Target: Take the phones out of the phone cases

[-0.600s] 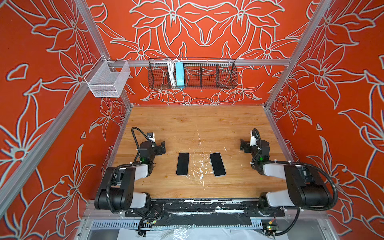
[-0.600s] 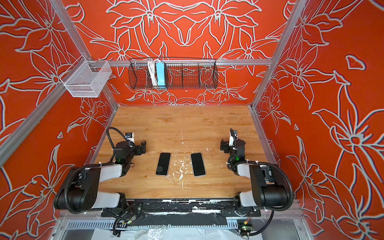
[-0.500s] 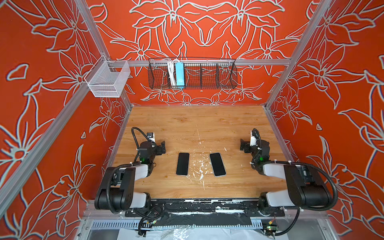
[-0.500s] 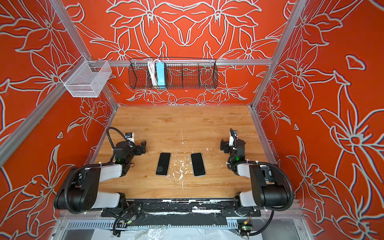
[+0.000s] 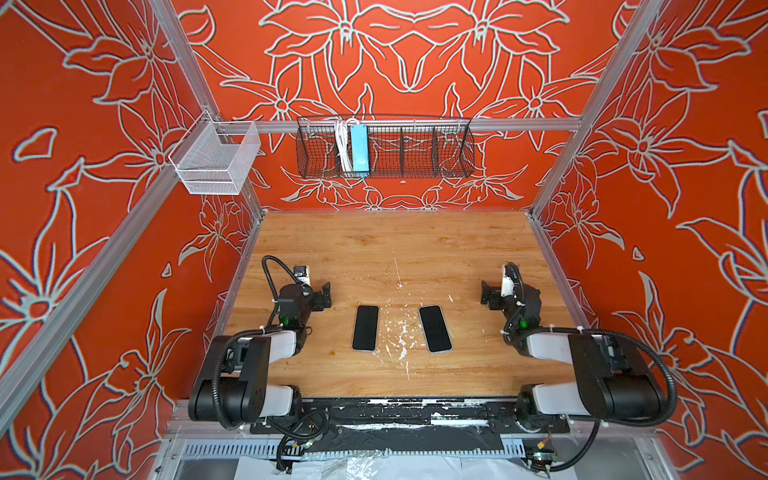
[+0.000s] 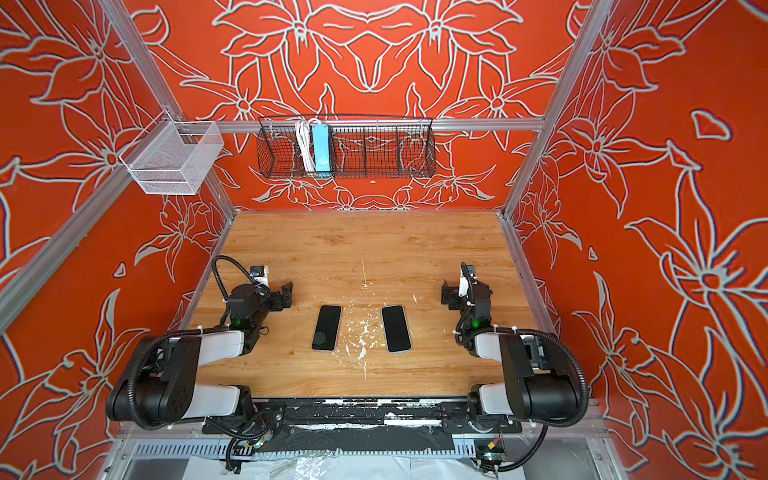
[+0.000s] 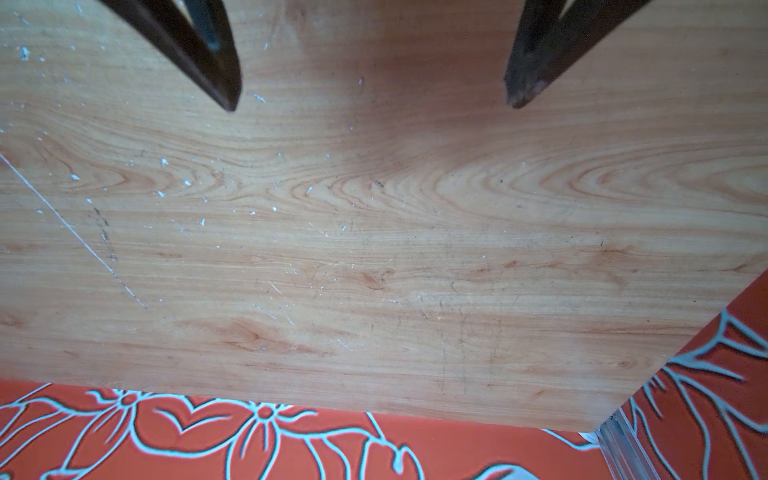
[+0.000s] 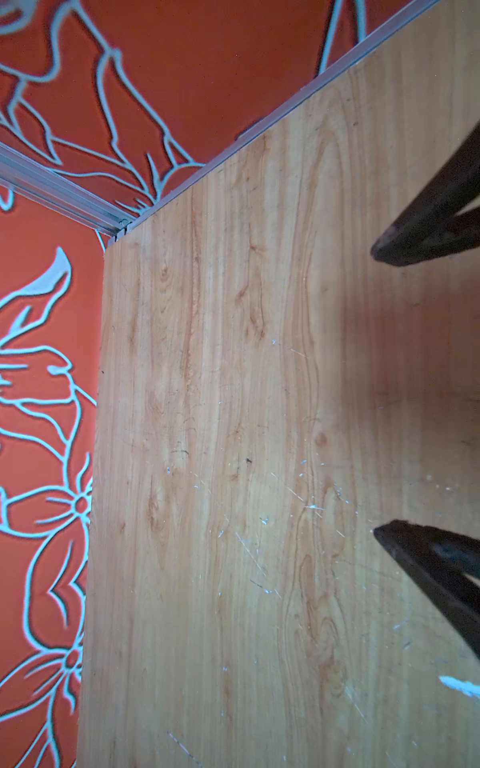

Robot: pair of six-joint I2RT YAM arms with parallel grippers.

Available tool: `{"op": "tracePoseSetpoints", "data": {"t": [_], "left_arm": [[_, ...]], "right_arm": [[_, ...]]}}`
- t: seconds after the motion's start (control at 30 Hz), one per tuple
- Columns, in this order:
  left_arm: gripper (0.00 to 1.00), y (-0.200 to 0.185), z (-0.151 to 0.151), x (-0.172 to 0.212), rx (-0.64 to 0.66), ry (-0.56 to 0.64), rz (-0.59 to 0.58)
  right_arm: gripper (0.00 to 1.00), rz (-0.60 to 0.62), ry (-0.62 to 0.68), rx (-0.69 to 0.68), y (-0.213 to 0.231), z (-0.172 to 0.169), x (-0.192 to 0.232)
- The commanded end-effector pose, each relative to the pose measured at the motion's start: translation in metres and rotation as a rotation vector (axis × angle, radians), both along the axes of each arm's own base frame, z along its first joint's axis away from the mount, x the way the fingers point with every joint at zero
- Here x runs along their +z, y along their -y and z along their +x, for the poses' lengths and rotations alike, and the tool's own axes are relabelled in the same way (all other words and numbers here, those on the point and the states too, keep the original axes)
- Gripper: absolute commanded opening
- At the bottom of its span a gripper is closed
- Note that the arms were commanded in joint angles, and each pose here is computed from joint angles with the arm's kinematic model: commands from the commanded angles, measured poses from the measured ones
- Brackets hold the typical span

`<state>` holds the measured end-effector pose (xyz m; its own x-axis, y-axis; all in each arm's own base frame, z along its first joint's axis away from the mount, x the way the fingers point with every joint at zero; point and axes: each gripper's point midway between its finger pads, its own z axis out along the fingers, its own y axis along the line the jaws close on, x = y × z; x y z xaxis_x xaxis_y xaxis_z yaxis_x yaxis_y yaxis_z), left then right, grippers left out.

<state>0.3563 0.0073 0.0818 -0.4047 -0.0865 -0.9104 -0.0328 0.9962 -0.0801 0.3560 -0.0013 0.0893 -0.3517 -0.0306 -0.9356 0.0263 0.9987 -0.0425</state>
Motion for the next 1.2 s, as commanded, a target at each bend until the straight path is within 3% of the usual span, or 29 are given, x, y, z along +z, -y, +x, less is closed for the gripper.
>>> {"op": "tracePoseSetpoints", "data": {"t": [0.0, 0.2, 0.43, 0.63, 0.7, 0.8, 0.83, 0.93, 1.07, 1.17], "left_arm": [[0.97, -0.005, -0.004, 0.011, 0.026, 0.065, 0.016], [0.97, 0.007, 0.009, 0.006, -0.054, 0.016, 0.010], [0.97, -0.007, 0.011, 0.005, 0.029, 0.003, 0.015], [0.97, -0.005, 0.012, 0.012, 0.020, 0.017, 0.013], [0.97, -0.011, 0.015, 0.029, 0.057, -0.006, 0.017], [0.97, -0.043, 0.007, 0.064, 0.315, -0.058, 0.011], [0.97, -0.051, 0.002, 0.078, 0.400, -0.058, -0.027], [0.97, -0.048, -0.007, 0.117, 0.482, -0.031, -0.225], [0.97, -0.018, -0.011, 0.172, 0.335, -0.029, -0.350], [0.97, -0.008, -0.026, 0.212, 0.297, -0.008, -0.431]], "right_arm": [[0.98, -0.002, 0.042, 0.015, -0.003, 0.004, 0.011], [0.98, -0.004, -0.026, 0.016, -0.003, 0.017, 0.004], [0.97, -0.003, -0.030, 0.007, -0.001, 0.018, 0.003], [0.97, 0.000, -0.017, 0.003, -0.001, 0.018, 0.007], [0.97, 0.002, -0.024, -0.019, 0.003, 0.017, 0.014], [0.98, 0.027, -0.084, -0.114, 0.016, 0.008, 0.032], [0.98, 0.039, -0.096, -0.109, 0.014, 0.004, 0.041], [0.98, 0.129, -0.097, -0.091, 0.005, -0.004, 0.070], [0.98, 0.247, -0.077, -0.094, -0.001, -0.016, 0.117], [0.98, 0.333, -0.048, -0.123, -0.001, -0.025, 0.155]]}}
